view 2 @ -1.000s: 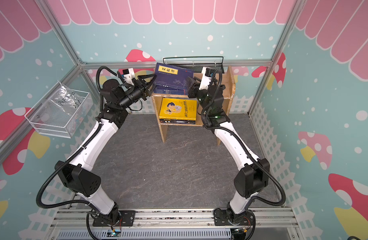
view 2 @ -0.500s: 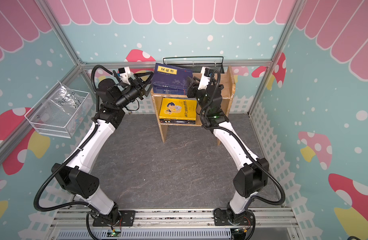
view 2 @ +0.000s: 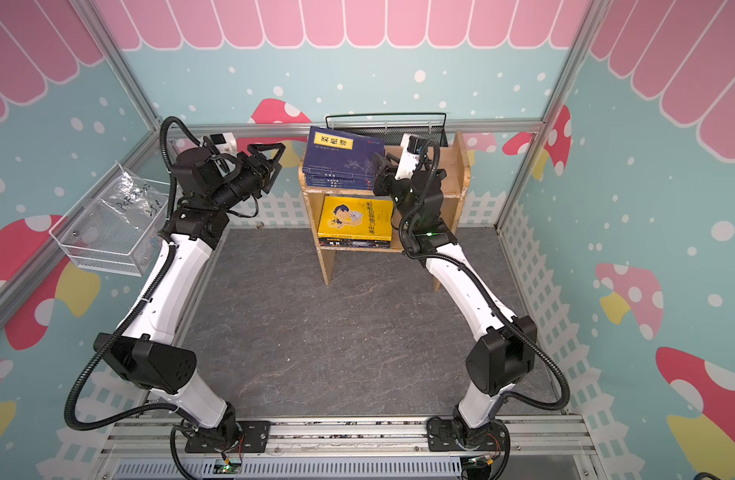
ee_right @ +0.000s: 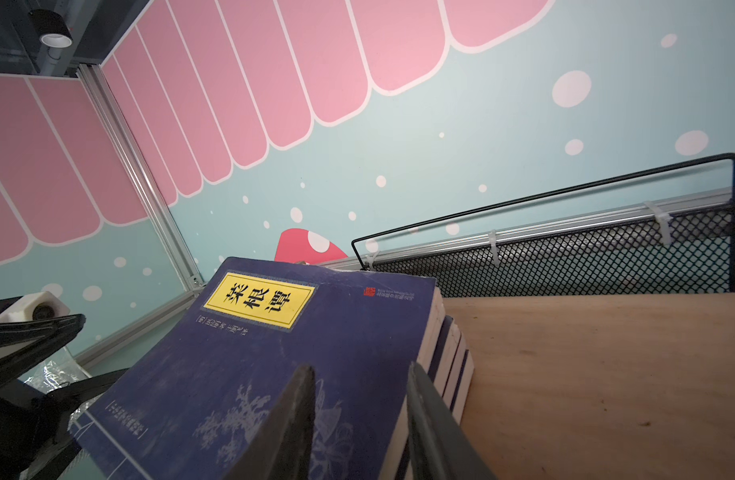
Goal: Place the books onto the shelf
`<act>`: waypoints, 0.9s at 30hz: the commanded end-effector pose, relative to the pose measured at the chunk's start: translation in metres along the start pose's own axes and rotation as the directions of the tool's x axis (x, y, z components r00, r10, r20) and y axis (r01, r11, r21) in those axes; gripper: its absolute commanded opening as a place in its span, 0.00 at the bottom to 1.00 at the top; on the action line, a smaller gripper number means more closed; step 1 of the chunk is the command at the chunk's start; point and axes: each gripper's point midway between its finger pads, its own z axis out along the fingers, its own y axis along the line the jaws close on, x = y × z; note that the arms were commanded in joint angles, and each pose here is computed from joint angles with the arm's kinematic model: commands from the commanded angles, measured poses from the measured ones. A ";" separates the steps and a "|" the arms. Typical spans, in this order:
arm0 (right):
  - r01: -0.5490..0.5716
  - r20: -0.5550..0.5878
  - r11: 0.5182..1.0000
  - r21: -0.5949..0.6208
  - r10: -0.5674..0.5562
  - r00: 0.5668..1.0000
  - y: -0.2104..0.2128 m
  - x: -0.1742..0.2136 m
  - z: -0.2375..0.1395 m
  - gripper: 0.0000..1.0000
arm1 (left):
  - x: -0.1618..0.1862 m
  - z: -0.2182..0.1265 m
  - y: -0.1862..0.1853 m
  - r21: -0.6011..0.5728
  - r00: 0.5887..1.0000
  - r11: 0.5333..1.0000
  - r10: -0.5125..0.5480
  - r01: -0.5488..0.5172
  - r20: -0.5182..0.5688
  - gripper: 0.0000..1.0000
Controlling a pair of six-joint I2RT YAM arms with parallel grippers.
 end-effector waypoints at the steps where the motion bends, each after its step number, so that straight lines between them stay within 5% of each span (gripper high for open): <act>1: 0.046 -0.237 0.993 0.112 -0.018 0.971 -0.033 0.082 -0.002 0.38 | 0.001 -0.003 -0.005 -0.020 0.996 0.996 0.087 -0.087 -0.015 0.73; 16: 0.054 -0.197 0.993 0.101 -0.033 0.980 -0.026 0.060 -0.006 0.40 | 0.043 0.032 -0.003 -0.060 0.953 0.963 0.249 -0.262 -0.171 0.64; 27: 0.064 -0.179 0.993 0.095 -0.046 0.983 -0.022 0.048 -0.013 0.40 | 0.037 0.048 0.035 -0.248 0.943 0.911 0.306 -0.329 -0.128 0.54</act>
